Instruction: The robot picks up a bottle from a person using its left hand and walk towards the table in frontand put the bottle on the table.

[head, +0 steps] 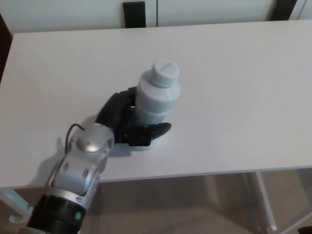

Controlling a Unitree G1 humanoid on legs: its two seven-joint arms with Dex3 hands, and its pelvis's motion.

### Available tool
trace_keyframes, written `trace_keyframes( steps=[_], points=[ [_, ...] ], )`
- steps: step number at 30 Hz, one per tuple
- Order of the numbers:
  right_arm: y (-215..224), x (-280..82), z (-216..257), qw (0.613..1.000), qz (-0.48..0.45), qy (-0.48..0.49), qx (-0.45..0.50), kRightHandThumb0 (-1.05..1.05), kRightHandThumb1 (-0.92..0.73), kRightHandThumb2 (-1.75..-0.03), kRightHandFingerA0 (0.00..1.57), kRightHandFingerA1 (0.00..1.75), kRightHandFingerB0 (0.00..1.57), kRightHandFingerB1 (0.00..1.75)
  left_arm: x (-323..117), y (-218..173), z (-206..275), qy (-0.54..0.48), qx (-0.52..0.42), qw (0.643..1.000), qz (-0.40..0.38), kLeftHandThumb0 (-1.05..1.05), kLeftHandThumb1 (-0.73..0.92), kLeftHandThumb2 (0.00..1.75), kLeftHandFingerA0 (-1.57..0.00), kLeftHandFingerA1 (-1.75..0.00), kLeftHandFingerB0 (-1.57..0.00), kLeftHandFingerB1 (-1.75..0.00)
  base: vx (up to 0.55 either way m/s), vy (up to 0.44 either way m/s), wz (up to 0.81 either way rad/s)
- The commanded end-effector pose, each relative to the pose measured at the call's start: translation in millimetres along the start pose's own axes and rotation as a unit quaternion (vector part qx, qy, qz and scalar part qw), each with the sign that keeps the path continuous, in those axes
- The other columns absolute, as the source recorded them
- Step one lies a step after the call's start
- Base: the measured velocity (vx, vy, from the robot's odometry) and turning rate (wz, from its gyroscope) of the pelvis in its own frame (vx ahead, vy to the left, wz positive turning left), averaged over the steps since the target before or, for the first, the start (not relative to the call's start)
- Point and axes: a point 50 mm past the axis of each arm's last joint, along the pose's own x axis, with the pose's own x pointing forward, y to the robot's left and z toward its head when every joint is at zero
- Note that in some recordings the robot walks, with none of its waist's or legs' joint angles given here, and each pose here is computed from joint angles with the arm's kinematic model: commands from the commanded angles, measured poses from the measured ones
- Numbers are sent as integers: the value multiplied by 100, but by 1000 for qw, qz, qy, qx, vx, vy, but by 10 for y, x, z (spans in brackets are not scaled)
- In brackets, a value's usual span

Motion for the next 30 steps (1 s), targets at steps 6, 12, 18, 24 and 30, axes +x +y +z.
trace_keyframes(
  steps=[6,12,18,24,30],
  points=[
    [-37,13,24,1000,-2,-1,-5,-55,-62,-59,64,61,49,43,12,-181,70,-33,2,999,-17,-10,84,65,-98,-136,-81,-74,-45,-98,1],
    [-28,15,35,1000,0,-4,-10,-58,-48,-86,52,62,43,55,-58,-211,70,-65,34,996,-50,-78,49,79,0,-1,0,0,-44,-87,1],
    [-32,28,60,1000,3,-4,-16,-56,-62,-59,65,61,49,43,-97,-147,14,-73,84,992,-56,-88,48,86,0,0,0,0,0,0,0],
    [-35,39,84,1000,4,-6,-16,-56,-61,-59,65,62,49,44,-108,-86,20,-72,106,990,-55,-88,46,88,0,0,0,0,0,0,0],
    [-18,52,116,1000,8,-7,-23,-59,-48,-86,56,65,44,55,-145,32,35,-65,134,987,-66,-98,54,63,0,0,0,0,0,0,0]
  ],
)
